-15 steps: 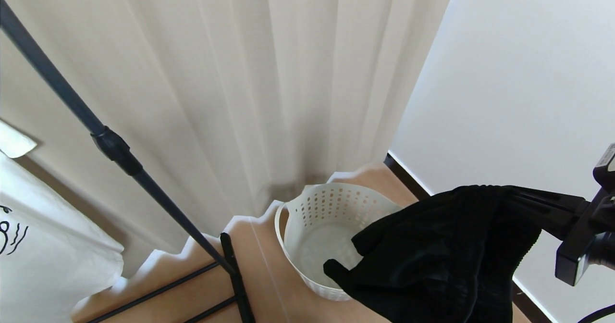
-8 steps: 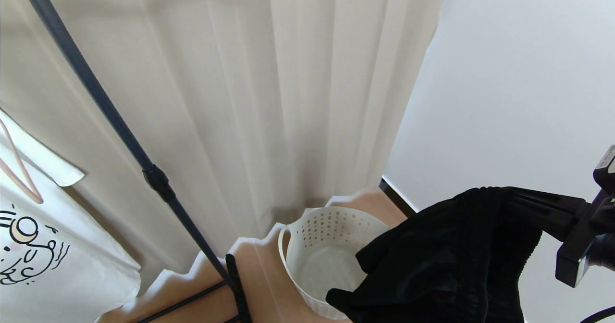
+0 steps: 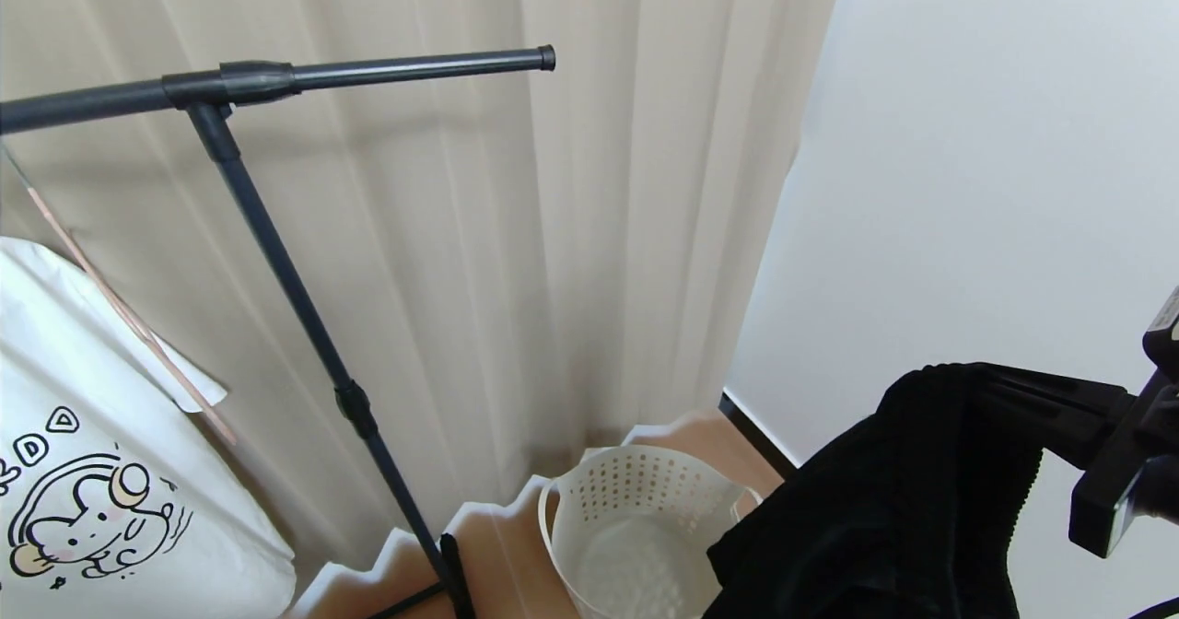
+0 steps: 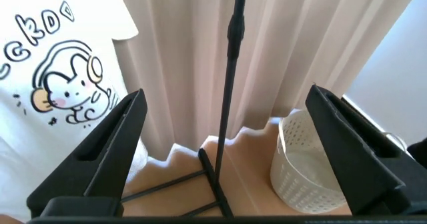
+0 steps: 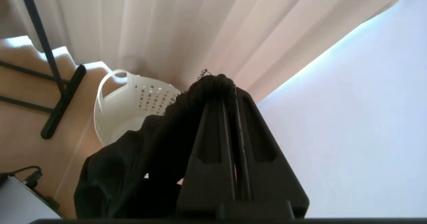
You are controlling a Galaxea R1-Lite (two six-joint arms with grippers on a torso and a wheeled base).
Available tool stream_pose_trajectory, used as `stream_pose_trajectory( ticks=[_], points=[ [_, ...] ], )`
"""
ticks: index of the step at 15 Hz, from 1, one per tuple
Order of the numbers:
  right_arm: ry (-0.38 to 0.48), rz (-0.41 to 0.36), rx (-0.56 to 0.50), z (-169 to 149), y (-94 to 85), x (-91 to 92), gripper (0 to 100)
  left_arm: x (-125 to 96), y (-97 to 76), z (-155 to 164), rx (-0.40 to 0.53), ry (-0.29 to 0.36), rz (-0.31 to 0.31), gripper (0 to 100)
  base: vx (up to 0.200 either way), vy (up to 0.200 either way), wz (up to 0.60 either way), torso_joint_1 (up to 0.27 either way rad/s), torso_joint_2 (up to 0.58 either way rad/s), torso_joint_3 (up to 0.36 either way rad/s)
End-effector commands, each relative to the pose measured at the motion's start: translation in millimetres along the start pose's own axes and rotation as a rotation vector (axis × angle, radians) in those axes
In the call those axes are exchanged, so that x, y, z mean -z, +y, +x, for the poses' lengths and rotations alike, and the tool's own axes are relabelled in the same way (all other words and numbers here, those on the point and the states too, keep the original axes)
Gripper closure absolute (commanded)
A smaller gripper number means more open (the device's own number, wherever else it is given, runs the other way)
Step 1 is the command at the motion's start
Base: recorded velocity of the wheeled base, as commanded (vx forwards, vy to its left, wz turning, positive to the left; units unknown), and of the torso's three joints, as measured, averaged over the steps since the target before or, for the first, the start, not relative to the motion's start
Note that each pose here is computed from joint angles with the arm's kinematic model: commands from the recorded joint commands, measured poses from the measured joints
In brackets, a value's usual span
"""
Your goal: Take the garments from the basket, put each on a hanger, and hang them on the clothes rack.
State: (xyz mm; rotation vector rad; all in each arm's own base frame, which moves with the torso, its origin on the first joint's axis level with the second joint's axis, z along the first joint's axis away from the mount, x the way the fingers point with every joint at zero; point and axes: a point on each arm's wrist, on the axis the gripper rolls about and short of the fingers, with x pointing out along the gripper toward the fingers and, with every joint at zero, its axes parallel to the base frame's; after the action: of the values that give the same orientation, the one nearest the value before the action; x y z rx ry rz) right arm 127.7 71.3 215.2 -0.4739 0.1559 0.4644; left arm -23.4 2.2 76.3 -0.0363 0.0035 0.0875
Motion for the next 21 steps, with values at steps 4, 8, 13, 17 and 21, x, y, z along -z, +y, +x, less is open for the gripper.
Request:
stream_pose_trajectory(
  ticks=[4,8,13,17,21],
  points=[
    [0.007,-0.002,-0.004,0.1,1.2,2.3,100,0.0,0.0,0.0,-0.002,-0.001,0.000,0,0.000,0.000,0.00,0.242,-0.58,-0.314],
    [0.009,-0.001,-0.004,0.1,1.2,2.8,100,0.0,0.0,0.0,-0.002,-0.001,0.000,0,0.000,0.000,0.00,0.231,-0.53,-0.297],
    [0.010,-0.002,-0.004,0.5,1.3,2.9,100,0.0,0.0,0.0,0.000,-0.001,0.000,0,0.000,0.000,0.00,0.173,-0.39,-0.079],
    [0.016,-0.004,-0.007,0.3,2.1,4.8,100,0.0,0.0,0.0,0.000,-0.001,0.000,0,0.000,0.000,0.00,0.113,-0.26,-0.095],
    [0.017,-0.004,-0.007,0.3,2.2,5.2,100,0.0,0.0,0.0,-0.002,-0.001,0.001,0,0.000,0.000,0.00,0.000,0.00,0.000]
  ],
)
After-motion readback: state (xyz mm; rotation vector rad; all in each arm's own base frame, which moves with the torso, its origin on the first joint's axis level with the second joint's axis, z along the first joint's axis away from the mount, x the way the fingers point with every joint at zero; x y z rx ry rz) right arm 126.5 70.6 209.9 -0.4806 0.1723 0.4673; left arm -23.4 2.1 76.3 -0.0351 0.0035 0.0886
